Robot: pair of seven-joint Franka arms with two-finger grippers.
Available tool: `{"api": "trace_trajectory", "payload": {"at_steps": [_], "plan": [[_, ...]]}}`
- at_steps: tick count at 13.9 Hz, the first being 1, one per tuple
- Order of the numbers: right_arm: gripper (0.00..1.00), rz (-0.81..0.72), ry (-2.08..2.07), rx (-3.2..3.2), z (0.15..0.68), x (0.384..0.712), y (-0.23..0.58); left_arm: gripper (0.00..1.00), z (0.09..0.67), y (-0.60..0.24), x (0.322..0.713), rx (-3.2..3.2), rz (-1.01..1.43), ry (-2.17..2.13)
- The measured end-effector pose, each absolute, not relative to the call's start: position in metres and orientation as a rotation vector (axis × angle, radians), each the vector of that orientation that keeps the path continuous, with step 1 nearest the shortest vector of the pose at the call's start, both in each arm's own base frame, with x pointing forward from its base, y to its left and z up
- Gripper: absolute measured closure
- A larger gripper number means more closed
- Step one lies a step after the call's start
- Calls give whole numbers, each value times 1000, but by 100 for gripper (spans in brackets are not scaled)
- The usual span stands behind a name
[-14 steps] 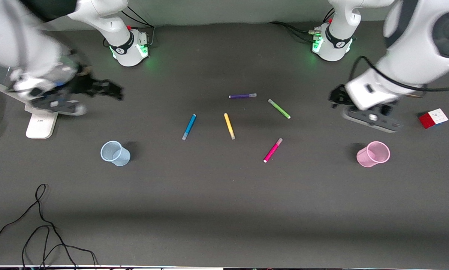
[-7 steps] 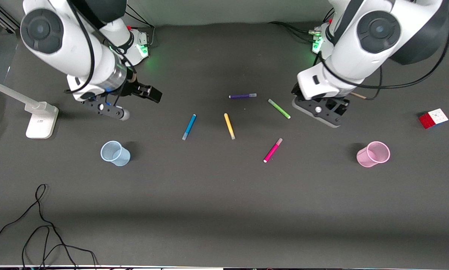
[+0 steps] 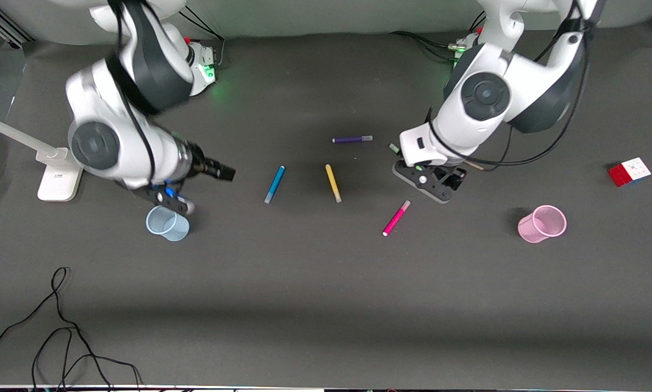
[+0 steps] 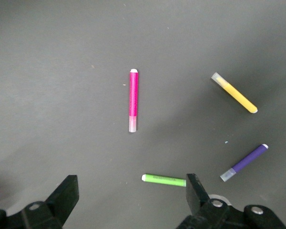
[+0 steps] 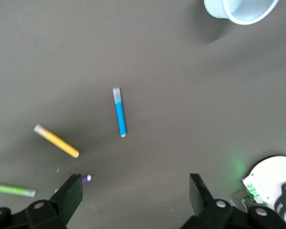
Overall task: Place pink and blue markers in matching cups
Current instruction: 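Move the right gripper to the blue marker while the left gripper reaches the pink marker, then grasp the blue marker with the right gripper while the left gripper grasps the pink marker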
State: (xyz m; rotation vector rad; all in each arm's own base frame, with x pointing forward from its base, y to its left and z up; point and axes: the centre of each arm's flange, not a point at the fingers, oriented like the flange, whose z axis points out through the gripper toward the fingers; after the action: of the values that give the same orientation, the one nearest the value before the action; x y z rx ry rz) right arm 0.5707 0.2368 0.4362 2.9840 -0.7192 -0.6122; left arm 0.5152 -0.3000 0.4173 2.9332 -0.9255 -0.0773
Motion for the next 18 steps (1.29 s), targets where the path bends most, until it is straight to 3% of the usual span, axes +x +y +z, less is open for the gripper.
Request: {"api": "trace_trajectory", "payload": {"at_steps": [3,8,12,15,17,18], "plan": [[1,-653,-757,2965,368,578,242,0,357,-300,505,2935,-73,-962],[3,-611,-752,2963,271,557,267,0,260,-299,509,2927,-166,-1038],[6,-612,-719,2937,193,546,287,0,207,-295,511,2912,-185,-1054],[9,-625,-709,2923,164,539,294,0,189,-294,513,2902,-172,-1043],[16,-637,-704,2921,160,535,299,0,188,-290,516,2908,-156,-1032],[26,-641,-706,2921,160,534,300,2,188,-289,518,2909,-146,-1028]]}}
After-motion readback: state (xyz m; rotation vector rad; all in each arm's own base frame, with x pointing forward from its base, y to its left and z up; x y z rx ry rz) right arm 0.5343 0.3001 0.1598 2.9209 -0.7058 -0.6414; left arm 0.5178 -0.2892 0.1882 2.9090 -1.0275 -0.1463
